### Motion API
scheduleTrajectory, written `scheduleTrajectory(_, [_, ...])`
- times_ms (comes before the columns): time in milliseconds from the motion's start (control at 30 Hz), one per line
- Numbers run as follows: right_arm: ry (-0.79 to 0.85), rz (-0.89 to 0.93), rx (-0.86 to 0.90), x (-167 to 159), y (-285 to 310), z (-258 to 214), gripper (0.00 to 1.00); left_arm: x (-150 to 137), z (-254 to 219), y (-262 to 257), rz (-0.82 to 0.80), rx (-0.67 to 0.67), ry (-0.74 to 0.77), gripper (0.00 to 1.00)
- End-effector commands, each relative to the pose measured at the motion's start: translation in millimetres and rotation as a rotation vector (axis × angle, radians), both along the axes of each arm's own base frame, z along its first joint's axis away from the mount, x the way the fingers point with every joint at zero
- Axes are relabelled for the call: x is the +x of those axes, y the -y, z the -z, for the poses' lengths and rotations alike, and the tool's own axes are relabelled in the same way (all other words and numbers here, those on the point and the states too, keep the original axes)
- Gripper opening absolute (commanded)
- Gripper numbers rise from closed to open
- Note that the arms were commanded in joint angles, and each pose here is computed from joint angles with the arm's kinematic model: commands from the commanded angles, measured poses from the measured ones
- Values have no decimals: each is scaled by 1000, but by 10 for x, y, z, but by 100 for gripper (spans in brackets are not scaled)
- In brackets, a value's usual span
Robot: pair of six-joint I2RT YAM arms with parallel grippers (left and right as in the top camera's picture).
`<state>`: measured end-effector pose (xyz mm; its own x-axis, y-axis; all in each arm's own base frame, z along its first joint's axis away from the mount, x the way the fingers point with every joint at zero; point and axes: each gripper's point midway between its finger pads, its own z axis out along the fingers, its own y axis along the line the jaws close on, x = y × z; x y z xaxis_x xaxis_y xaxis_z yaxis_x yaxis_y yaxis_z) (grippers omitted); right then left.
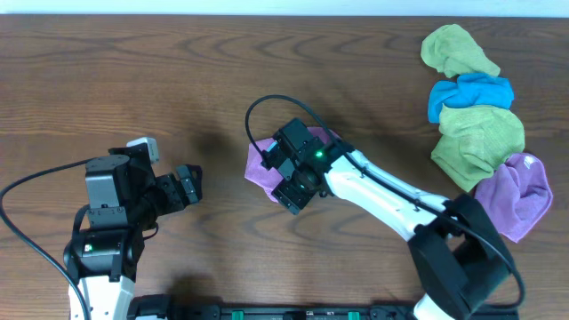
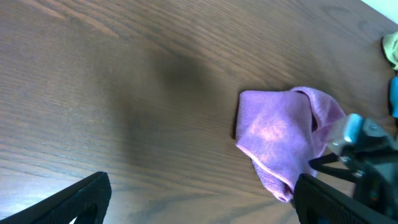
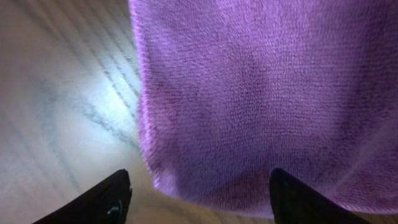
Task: Fold the cloth
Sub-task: 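Lower the purple cloth onto the open table center with the right gripper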
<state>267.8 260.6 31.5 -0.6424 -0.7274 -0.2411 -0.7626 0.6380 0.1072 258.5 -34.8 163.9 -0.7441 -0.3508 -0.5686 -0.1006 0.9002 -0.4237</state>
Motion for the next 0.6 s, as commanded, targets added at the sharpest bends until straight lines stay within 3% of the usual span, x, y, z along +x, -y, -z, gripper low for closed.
scheduleTrajectory(0, [12, 9, -18, 15, -31, 51, 68, 27, -81, 12, -5, -23, 15, 95])
scheduleTrajectory(233, [48, 23, -4, 106, -73, 45, 52, 27, -81, 12, -5, -23, 15, 95])
scheduleTrajectory(300, [58, 24, 5, 130, -94, 37, 39, 27, -81, 12, -5, -23, 15, 95])
scheduleTrajectory(433, [55, 28, 4, 129, -94, 48, 1, 27, -81, 12, -5, -22, 15, 95])
scheduleTrajectory(567, [67, 36, -6, 147, -68, 3, 1, 28, -80, 8, -6, -20, 15, 95])
